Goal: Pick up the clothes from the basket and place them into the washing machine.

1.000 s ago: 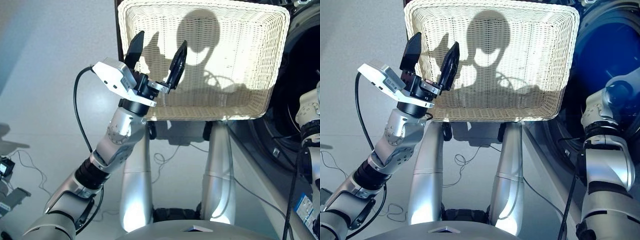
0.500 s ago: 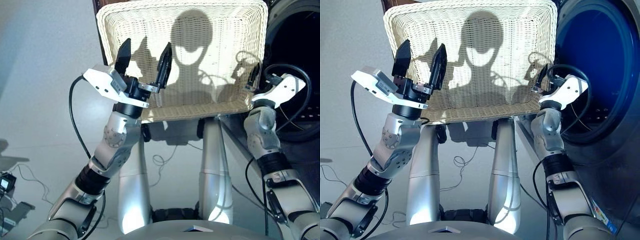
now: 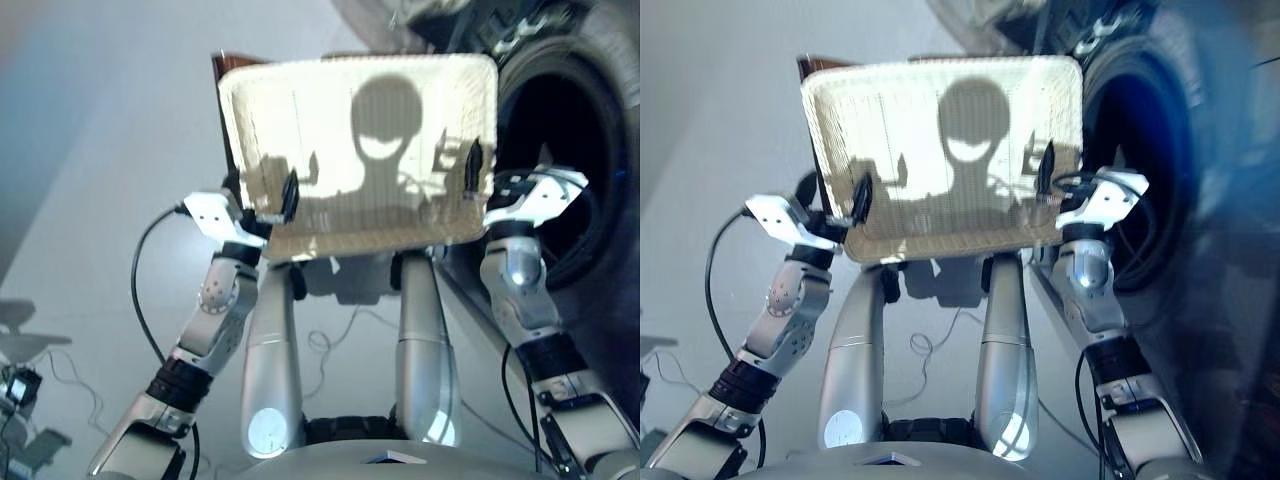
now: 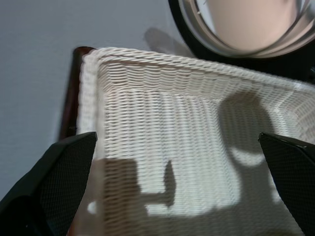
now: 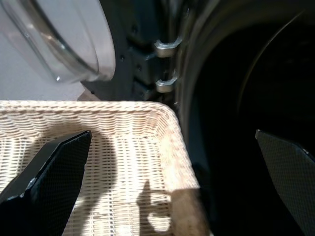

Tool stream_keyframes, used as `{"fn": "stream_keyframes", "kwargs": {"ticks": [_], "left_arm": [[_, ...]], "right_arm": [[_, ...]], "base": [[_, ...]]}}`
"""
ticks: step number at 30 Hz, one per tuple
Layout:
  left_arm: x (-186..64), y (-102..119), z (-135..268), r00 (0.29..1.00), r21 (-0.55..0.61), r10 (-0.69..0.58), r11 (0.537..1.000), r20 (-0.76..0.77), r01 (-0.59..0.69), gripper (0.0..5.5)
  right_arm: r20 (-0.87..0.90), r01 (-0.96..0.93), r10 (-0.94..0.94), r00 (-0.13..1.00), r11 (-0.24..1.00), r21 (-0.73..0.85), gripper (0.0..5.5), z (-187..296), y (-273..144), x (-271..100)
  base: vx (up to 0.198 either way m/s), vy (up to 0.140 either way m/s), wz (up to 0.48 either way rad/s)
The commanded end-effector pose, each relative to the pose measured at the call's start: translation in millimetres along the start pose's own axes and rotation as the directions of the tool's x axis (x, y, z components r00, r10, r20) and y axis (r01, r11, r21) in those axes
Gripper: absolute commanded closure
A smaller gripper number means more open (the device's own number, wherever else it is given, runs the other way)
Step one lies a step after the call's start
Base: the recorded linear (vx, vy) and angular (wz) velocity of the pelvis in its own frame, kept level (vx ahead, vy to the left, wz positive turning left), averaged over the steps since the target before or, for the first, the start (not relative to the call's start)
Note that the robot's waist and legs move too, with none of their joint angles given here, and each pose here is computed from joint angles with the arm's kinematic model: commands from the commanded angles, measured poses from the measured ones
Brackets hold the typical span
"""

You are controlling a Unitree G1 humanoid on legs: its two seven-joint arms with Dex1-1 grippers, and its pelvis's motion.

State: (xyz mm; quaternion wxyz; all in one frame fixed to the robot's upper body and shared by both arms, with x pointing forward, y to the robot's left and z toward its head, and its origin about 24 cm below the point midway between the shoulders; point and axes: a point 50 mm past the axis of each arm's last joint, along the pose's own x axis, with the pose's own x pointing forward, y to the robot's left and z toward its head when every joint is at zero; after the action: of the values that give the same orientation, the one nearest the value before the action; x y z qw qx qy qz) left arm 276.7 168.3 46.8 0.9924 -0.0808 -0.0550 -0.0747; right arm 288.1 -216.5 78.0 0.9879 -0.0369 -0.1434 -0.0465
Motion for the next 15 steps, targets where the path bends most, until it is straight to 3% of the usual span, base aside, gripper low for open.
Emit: {"fn": "stream_keyframes", "kwargs": {"ticks": [1,2,4,8,15], "left_arm": [[-6,15,-23,0.997,0.057,0.034,0.998,-0.073,-0.030,0.00],[-6,15,-22,0.997,0.057,0.034,0.998,-0.073,-0.030,0.00],[-24,30,-64,0.958,0.075,0.145,0.989,-0.247,-0.131,0.00],[-44,37,-91,0.910,0.055,0.194,0.981,-0.368,-0.186,0.00],[-121,59,-143,0.683,0.153,0.261,0.964,-0.682,-0.216,0.00]], "right_arm": [[-0.082,-0.112,0.108,0.991,0.992,-0.054,0.00,-15,-7,-13],[-0.081,-0.112,0.108,0.991,0.992,-0.054,0.00,-14,-7,-13],[-0.294,-0.154,0.143,0.945,0.988,-0.013,0.00,-56,-6,-40],[-0.453,-0.163,0.142,0.880,0.987,-0.009,0.00,-87,-8,-66],[-0.813,-0.163,0.066,0.579,0.986,-0.037,0.00,-147,-27,-156]], "base": [[0.125,-0.011,-0.093],[0.182,-0.028,-0.056],[0.206,-0.016,-0.016],[0.176,-0.001,-0.009],[0.119,-0.001,0.022]]}}
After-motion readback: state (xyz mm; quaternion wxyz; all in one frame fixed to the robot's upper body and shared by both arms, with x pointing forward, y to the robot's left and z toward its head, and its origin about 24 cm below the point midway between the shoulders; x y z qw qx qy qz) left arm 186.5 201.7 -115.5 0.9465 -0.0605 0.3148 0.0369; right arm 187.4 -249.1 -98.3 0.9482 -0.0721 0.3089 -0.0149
